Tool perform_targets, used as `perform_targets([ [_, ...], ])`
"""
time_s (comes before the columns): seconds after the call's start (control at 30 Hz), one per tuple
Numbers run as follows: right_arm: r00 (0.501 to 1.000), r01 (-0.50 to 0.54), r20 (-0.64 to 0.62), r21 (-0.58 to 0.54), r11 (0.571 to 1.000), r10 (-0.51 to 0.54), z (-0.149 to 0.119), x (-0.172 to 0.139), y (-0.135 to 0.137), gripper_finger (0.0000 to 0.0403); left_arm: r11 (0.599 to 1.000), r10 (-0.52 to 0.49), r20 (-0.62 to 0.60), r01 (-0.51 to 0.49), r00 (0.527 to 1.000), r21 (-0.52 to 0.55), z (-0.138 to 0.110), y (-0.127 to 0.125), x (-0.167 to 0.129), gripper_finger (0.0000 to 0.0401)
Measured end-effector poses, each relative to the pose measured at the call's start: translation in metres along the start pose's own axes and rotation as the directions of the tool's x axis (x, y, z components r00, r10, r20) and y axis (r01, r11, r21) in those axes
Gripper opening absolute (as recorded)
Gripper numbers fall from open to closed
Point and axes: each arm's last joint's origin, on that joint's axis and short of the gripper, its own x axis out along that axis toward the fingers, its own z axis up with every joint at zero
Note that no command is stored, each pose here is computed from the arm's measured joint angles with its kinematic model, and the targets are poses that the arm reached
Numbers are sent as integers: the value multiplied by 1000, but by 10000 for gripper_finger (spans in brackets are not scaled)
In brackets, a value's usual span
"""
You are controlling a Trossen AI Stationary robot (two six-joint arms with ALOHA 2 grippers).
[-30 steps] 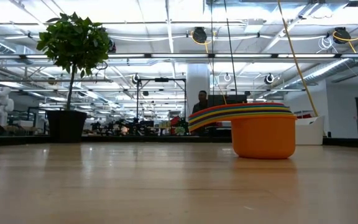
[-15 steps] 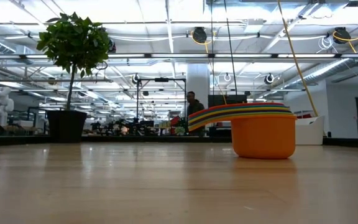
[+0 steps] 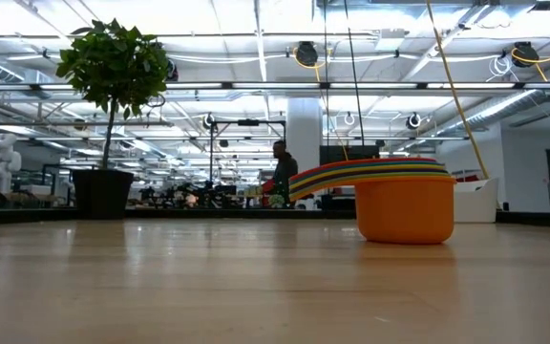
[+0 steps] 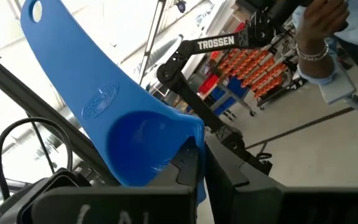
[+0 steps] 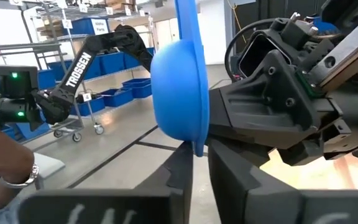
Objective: Nest measuring cups in basket
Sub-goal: Stack the blue measuring on top of the red measuring cup
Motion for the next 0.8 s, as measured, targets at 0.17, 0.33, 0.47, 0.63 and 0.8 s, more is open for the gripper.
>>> perform_targets([
  [0.17,1000,1,-8,-16,1000,-1,-1,0,-1,6,999,-3,-3,3,1000,-47,0,0,0,8],
  [0.33,1000,0,-12,-46,999,0,1,0,-1,2,992,-8,-10,7,1000,-125,-1,0,0,42],
  [0.47,1000,-5,1,-66,998,5,8,-5,2,1,969,87,-102,-108,991,-224,-1,2,1,84],
  [0.63,1000,1,-24,-85,996,-3,21,-18,11,1,949,170,-191,-213,967,-231,-2,3,1,135],
  [0.8,998,62,-12,-117,991,-64,39,-38,25,1,899,233,-289,-319,928,-300,3,-5,3,182],
])
